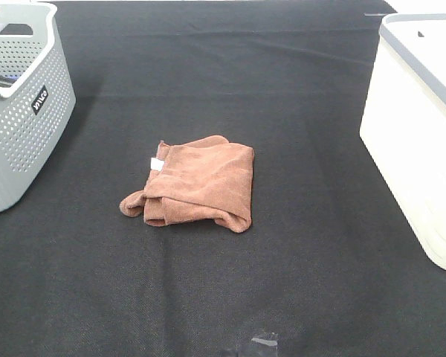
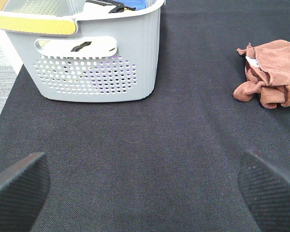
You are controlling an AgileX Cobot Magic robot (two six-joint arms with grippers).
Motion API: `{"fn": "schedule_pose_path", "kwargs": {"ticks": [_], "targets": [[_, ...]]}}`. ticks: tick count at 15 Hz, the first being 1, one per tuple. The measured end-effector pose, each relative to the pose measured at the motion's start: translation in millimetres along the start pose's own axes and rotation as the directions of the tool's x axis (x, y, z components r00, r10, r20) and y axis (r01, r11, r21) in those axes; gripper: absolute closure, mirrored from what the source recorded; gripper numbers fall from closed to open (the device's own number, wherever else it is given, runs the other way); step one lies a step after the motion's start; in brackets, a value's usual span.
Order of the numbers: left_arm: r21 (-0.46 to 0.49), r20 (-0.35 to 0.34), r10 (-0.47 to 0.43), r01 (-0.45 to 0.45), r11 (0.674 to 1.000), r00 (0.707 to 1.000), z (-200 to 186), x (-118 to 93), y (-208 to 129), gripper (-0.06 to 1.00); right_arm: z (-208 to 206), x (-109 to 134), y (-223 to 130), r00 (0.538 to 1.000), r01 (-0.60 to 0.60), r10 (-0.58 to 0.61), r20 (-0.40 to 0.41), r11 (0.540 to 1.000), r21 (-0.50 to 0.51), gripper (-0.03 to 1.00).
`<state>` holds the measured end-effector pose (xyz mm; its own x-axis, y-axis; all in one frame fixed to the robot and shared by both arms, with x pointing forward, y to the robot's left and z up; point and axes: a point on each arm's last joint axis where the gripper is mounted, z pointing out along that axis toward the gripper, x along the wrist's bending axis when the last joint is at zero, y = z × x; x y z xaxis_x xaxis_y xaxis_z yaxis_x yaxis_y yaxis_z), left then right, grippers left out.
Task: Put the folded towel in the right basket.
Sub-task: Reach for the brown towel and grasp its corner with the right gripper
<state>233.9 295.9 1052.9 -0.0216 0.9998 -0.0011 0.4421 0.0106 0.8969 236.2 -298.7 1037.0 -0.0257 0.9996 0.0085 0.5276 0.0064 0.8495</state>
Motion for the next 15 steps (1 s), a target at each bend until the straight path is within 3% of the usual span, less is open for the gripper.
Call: {"fn": "schedule_pose_path", "kwargs": {"ticks": [15], "targets": [[0.000, 0.000, 0.000, 0.000, 1.000, 1.000, 0.0, 0.0, 0.0, -0.04, 0.0, 0.0, 0.0, 1.000, 0.000, 0.000, 0.000, 1.000, 0.000, 0.00]]}}
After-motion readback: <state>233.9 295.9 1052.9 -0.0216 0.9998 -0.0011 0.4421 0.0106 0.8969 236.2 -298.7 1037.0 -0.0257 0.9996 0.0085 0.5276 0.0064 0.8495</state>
